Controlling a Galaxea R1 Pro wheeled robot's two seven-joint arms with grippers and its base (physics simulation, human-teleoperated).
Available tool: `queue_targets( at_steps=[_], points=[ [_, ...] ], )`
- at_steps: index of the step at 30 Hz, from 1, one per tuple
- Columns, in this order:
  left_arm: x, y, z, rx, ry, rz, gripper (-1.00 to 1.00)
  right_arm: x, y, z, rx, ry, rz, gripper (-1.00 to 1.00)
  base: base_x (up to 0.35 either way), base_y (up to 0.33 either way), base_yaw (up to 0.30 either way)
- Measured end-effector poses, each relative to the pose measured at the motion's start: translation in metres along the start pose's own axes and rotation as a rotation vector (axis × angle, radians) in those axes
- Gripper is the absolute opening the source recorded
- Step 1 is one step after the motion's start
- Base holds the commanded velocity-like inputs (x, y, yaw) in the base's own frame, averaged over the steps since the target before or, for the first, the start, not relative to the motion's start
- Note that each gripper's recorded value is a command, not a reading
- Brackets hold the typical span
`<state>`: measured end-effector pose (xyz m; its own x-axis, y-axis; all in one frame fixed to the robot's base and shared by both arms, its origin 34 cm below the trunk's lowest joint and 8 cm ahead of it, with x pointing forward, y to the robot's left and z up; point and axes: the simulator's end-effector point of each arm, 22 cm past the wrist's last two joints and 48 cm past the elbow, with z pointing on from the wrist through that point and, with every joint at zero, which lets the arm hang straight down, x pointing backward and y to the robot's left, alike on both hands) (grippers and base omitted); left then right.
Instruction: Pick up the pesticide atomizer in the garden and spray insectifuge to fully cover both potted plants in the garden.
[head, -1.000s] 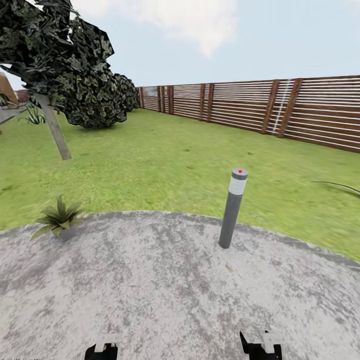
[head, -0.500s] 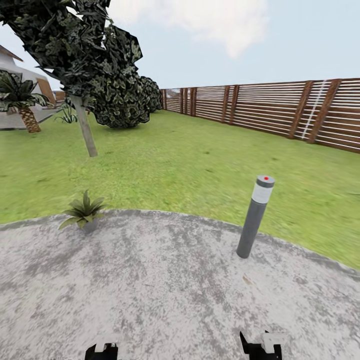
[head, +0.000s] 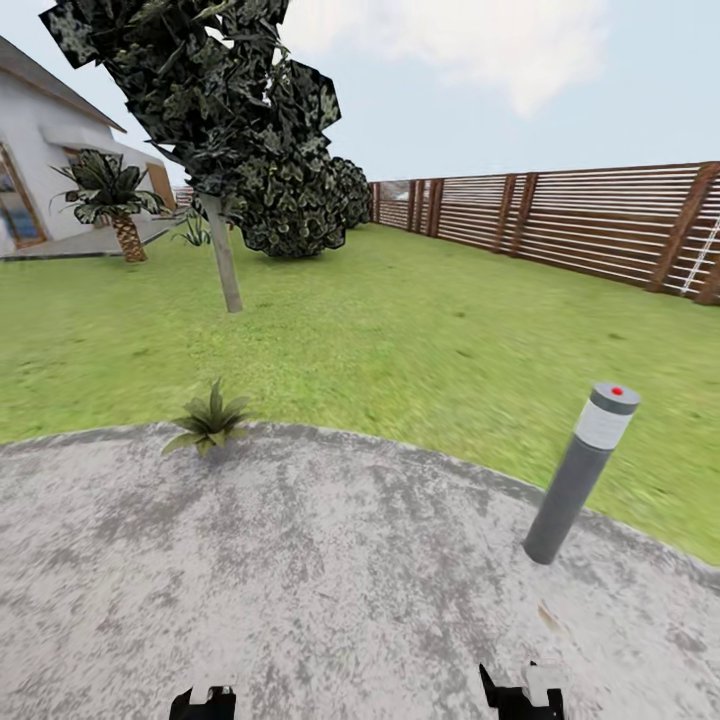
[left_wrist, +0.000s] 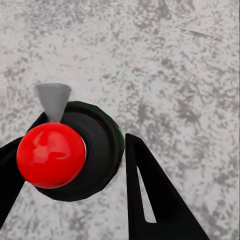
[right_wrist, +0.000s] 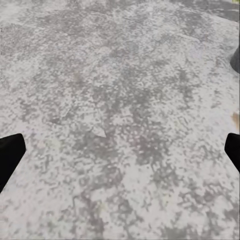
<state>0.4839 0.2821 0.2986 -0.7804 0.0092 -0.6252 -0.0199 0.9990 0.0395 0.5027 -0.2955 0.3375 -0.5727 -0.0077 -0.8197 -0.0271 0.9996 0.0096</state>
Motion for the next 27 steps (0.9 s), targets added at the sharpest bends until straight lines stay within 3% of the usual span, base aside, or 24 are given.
queue_targets(
  at_steps=[8, 27],
  points=[
    [-0.0023, 0.0002, -0.0005, 0.0, -0.005, 0.0, -1.0, -0.0025, -0.0001, 0.0, 0.0, -0.006, 0.0, 1.0, 0.339, -0.056, 0.277],
    [-0.0075, 0.0005, -0.0016, -0.001, -0.016, -0.001, -1.0, -0.0079, 0.0013, 0.0001, -0.002, -0.017, 0.0, 1.0, 0.275, -0.18, 0.273]
  ],
)
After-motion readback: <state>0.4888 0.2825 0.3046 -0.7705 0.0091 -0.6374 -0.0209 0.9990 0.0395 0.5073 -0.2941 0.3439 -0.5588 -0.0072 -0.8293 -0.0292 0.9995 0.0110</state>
